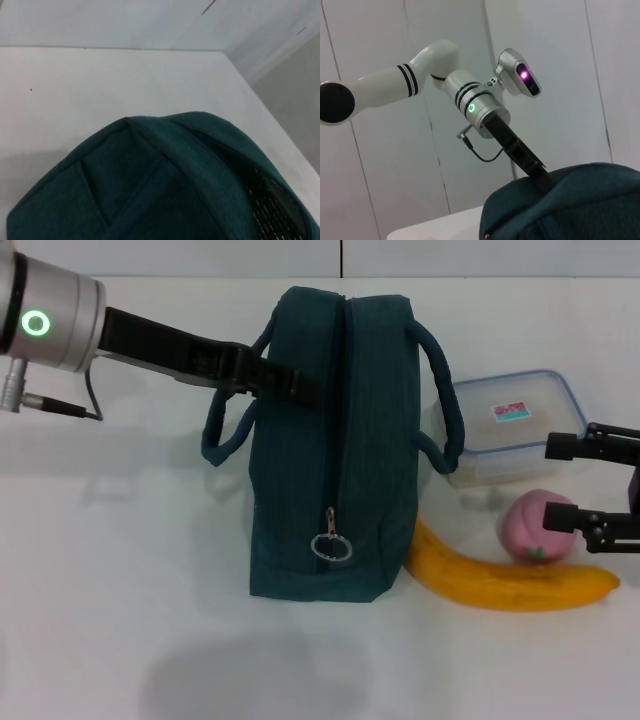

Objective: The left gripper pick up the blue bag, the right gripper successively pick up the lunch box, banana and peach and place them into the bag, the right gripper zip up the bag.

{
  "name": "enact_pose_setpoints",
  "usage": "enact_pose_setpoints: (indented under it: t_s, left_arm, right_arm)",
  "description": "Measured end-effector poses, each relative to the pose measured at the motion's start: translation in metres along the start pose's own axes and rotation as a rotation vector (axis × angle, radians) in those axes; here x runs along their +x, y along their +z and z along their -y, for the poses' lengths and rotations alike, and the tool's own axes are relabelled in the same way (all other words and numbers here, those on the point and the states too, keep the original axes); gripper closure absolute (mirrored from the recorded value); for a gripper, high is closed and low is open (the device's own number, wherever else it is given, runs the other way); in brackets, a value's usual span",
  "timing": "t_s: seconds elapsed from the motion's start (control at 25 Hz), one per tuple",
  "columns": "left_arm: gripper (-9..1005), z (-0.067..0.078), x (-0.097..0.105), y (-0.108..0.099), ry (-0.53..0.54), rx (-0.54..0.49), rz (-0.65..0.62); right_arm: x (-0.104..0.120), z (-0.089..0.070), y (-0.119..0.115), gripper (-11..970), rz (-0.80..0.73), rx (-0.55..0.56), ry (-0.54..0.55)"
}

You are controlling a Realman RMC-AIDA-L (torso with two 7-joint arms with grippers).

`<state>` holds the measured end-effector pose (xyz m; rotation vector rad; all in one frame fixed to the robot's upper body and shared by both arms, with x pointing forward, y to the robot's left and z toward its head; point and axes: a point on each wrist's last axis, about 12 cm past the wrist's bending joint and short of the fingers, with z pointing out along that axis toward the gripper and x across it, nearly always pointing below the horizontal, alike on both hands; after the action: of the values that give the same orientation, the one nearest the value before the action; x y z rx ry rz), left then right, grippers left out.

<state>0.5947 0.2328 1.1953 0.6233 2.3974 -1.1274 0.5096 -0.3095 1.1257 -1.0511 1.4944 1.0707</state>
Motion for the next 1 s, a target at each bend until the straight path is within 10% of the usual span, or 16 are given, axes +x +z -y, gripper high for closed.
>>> enact_pose_setpoints:
  t_s: [0.6, 1.0]
  left_arm:
    - [680, -0.001, 0.0, -0.001, 0.003, -0.009, 0.001]
    - [946, -0.002, 0.003, -0.001, -0.002, -0.007, 0.002]
  right_arm:
    - [0.021, -0.001, -0.022, 177, 0.244, 0.237, 0.128]
    - [0.07, 0.012, -0.042, 176, 0.593, 0.698, 0.563]
